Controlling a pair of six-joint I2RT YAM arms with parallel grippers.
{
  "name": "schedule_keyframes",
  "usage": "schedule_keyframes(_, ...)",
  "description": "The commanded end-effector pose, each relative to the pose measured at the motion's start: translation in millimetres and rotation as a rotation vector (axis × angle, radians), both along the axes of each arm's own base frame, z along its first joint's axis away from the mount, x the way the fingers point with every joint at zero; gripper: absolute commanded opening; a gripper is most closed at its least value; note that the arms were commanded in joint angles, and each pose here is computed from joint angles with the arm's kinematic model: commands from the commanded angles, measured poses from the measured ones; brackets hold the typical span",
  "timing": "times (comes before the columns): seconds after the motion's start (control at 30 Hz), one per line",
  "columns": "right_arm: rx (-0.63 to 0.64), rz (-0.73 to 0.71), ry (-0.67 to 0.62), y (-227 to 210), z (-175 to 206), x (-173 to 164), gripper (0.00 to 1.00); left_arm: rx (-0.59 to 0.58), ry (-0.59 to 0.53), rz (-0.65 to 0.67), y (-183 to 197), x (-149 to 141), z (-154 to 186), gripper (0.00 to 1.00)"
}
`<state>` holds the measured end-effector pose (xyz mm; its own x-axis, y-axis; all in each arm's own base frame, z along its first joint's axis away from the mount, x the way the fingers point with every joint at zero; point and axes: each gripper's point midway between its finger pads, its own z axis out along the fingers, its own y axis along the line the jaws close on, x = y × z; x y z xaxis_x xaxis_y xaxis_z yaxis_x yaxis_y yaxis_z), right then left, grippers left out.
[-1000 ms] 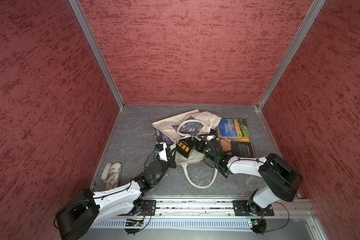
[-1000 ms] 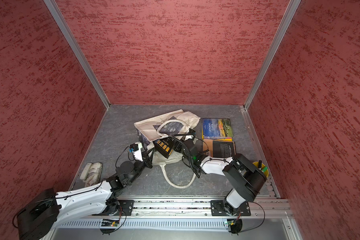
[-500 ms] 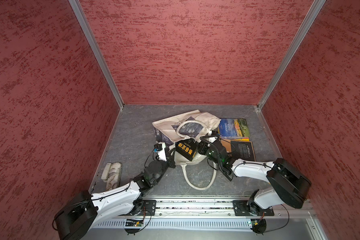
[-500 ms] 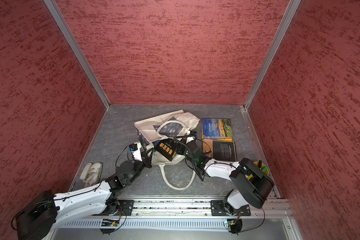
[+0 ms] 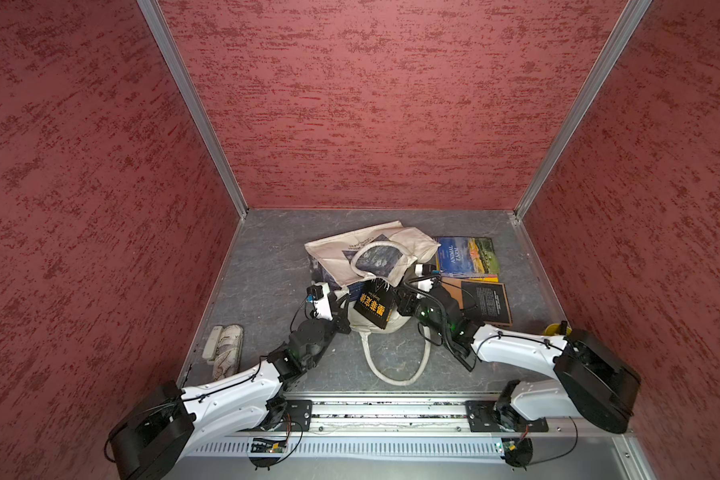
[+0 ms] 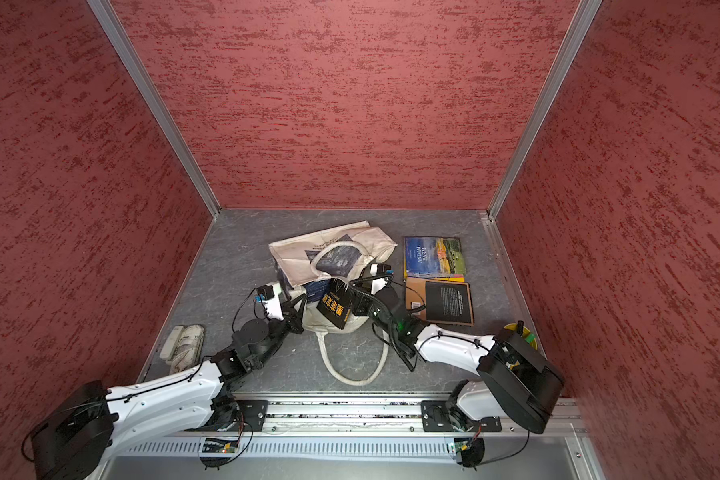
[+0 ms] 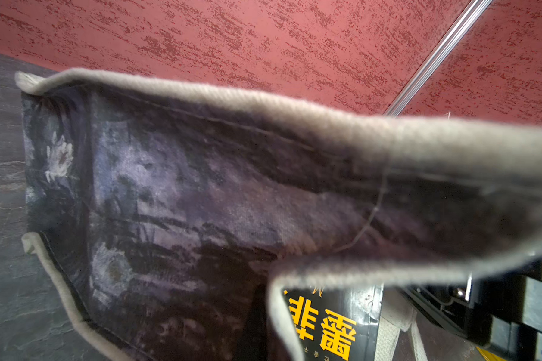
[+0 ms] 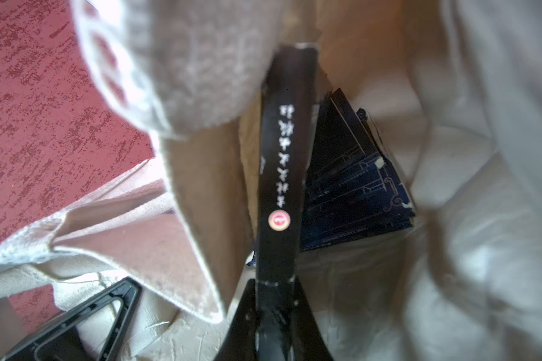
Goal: Take out the books from the canvas bag
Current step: Pick up the book from the canvas bag.
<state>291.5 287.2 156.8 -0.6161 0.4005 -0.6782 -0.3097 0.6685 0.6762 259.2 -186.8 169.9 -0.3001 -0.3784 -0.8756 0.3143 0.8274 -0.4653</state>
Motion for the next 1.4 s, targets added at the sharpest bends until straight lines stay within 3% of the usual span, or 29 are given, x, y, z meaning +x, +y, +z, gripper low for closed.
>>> schedule_keyframes(0.0,0.054,0.052,-0.07,11,19,-3,0.0,-0.045,-0.03,0.004,-2,3,18,0.0)
schedule_keyframes(0.17,0.083,0.069,-0.043,19,12,-2,0.0,-0.037,-0.028,-0.003,-4,4,16,0.0)
schedule_keyframes(0.3,0.099,0.039,-0.061,8,20,-6,0.0,-0.038,-0.024,0.007,-1,4,15,0.0)
schedule_keyframes(0.67,0.053,0.143,-0.159,4,61,-34,0.0,-0.052,0.007,0.034,2,6,13,0.0)
schedule_keyframes(0.87,0.051,0.141,-0.235,-10,97,-45,0.0,-0.074,0.01,0.055,9,7,15,0.0)
schedule_keyframes(1.37,0.229,0.112,-0.431,-43,218,-71,0.0,-0.067,0.031,0.099,17,11,11,0.0)
